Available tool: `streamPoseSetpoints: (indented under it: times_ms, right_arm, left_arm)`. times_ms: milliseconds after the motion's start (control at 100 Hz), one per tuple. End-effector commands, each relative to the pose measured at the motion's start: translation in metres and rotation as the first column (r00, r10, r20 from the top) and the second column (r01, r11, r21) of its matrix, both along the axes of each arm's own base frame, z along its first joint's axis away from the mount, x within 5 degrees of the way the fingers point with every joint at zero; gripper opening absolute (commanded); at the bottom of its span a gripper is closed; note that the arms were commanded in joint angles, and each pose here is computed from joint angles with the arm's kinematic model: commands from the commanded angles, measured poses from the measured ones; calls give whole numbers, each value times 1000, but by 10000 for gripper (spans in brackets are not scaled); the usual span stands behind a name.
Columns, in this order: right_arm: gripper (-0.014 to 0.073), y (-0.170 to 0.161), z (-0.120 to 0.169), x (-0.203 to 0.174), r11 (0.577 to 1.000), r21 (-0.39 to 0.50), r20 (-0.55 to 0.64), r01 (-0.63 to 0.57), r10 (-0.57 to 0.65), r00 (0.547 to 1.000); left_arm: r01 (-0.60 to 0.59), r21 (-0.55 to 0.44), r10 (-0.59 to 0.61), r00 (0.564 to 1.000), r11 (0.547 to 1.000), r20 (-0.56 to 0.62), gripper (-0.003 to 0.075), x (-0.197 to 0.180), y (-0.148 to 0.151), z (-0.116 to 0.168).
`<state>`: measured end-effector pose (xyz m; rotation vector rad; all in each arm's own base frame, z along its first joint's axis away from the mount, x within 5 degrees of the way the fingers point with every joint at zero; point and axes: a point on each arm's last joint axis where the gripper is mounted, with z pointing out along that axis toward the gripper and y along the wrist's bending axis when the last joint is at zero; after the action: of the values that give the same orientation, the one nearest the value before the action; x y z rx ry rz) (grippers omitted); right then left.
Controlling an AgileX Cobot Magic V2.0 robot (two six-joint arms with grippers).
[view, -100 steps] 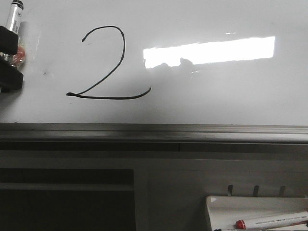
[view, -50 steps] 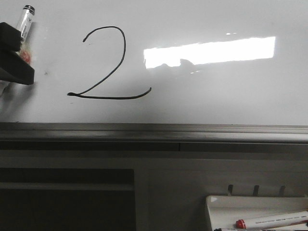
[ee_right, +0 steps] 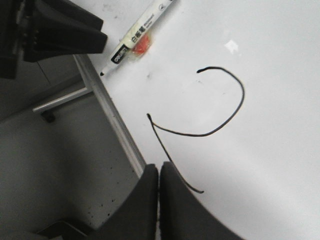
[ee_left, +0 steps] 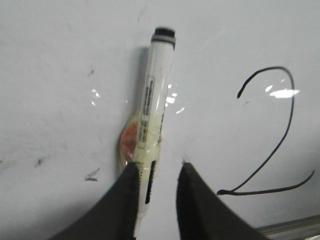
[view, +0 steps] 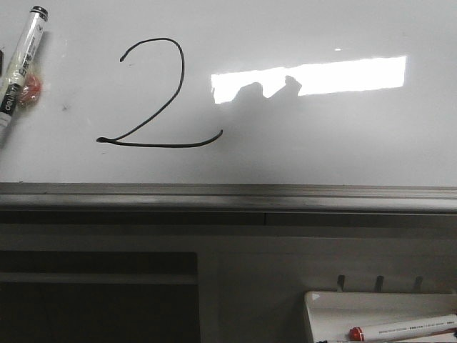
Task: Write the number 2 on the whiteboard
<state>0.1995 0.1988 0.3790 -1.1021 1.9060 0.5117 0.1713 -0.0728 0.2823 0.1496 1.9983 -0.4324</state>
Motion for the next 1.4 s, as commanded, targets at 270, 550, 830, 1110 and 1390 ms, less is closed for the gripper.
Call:
streamPoseSetpoints:
  times_ms: [270, 550, 830, 1110, 1390]
  right_arm:
    - [-55, -55, 14, -37, 931, 343, 326, 128, -246, 913]
    - [-55, -101, -50, -82, 910, 380, 356, 167, -310, 881]
    - [-55, -124, -100, -109, 916, 359, 343, 177, -306, 888]
    - [-56, -127, -104, -113, 917, 360, 343, 175, -304, 889]
    - [-56, -127, -104, -113, 917, 360, 343, 175, -304, 889]
  left_arm:
    - [14, -47, 5, 922, 999, 387, -20, -52, 24, 58]
    - [16, -49, 9, 880, 999, 475, -20, -90, 40, 36]
    - [20, -49, 9, 845, 999, 535, -20, -110, 48, -4]
    - [25, -71, 19, 825, 997, 565, -20, -112, 48, -2]
    - [25, -70, 19, 826, 997, 563, -20, -112, 48, -2]
